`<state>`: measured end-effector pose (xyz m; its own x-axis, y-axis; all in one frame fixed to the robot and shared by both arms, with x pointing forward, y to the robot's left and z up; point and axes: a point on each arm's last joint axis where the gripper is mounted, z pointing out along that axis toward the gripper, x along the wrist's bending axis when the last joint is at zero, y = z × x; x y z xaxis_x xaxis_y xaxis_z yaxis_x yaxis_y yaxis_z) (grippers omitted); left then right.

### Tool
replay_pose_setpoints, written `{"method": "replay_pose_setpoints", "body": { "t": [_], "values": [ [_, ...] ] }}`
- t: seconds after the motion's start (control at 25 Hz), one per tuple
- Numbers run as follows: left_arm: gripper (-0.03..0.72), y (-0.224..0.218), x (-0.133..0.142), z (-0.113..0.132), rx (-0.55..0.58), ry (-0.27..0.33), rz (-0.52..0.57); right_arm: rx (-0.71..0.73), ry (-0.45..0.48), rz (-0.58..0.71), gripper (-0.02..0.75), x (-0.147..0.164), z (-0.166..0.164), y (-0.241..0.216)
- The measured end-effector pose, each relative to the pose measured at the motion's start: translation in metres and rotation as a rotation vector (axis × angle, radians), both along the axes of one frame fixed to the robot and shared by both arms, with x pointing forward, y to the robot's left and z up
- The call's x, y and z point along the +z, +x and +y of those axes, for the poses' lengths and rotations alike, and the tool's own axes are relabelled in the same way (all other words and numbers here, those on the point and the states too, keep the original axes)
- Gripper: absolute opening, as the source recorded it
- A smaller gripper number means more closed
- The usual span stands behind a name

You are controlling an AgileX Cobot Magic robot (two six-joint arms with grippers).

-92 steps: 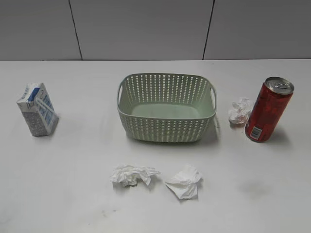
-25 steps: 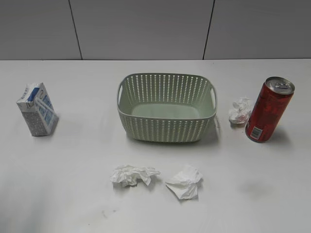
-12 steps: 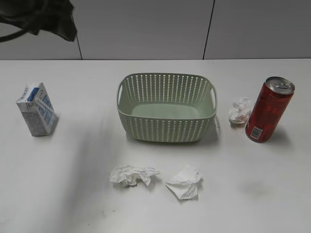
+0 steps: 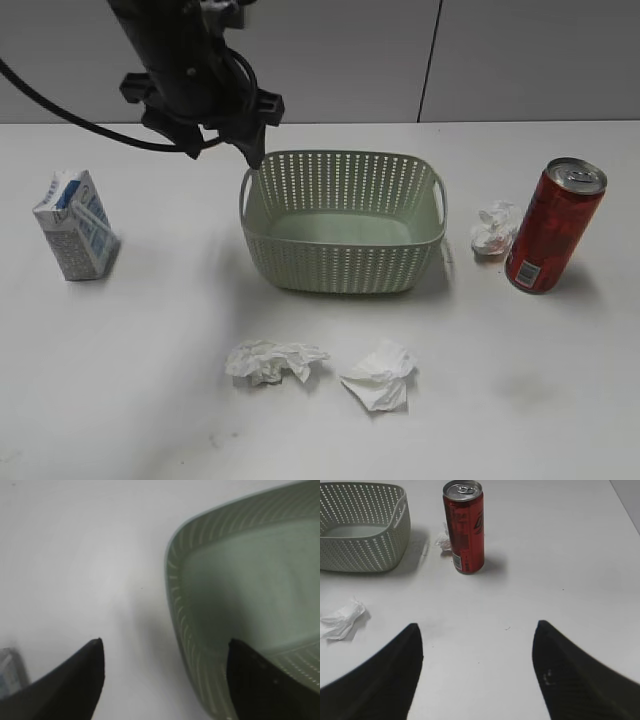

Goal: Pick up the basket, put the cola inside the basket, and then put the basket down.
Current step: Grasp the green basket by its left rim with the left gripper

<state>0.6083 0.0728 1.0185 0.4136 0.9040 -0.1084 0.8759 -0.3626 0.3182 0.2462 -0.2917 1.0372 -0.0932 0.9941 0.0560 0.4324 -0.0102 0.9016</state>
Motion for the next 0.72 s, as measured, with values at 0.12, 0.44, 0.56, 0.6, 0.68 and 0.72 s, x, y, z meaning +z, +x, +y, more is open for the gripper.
{"method": "replay_pose_setpoints", "body": {
  "t": [0.12, 0.44, 0.56, 0.6, 0.68, 0.72],
  "values": [
    [0.579, 0.005, -0.022, -0.010, 0.013, 0.011, 0.045, 0.000, 0.000, 0.000, 0.533, 0.000, 0.000, 0.000],
    [0.577, 0.014, -0.071, -0.017, 0.054, 0.048, 0.126, 0.000, 0.001, 0.000, 0.533, 0.000, 0.000, 0.000],
    [0.539, 0.017, -0.080, -0.018, 0.093, 0.040, 0.133, 0.000, 0.001, 0.000, 0.533, 0.000, 0.000, 0.000],
    [0.514, 0.017, -0.080, -0.019, 0.106, 0.031, 0.131, 0.000, 0.001, 0.000, 0.533, 0.000, 0.000, 0.000],
    [0.421, 0.018, -0.081, -0.020, 0.116, 0.019, 0.124, 0.000, 0.000, 0.000, 0.533, 0.000, 0.000, 0.000],
    [0.370, 0.019, -0.080, -0.020, 0.119, 0.014, 0.122, 0.000, 0.000, 0.000, 0.533, 0.000, 0.000, 0.000]
  ]
}}
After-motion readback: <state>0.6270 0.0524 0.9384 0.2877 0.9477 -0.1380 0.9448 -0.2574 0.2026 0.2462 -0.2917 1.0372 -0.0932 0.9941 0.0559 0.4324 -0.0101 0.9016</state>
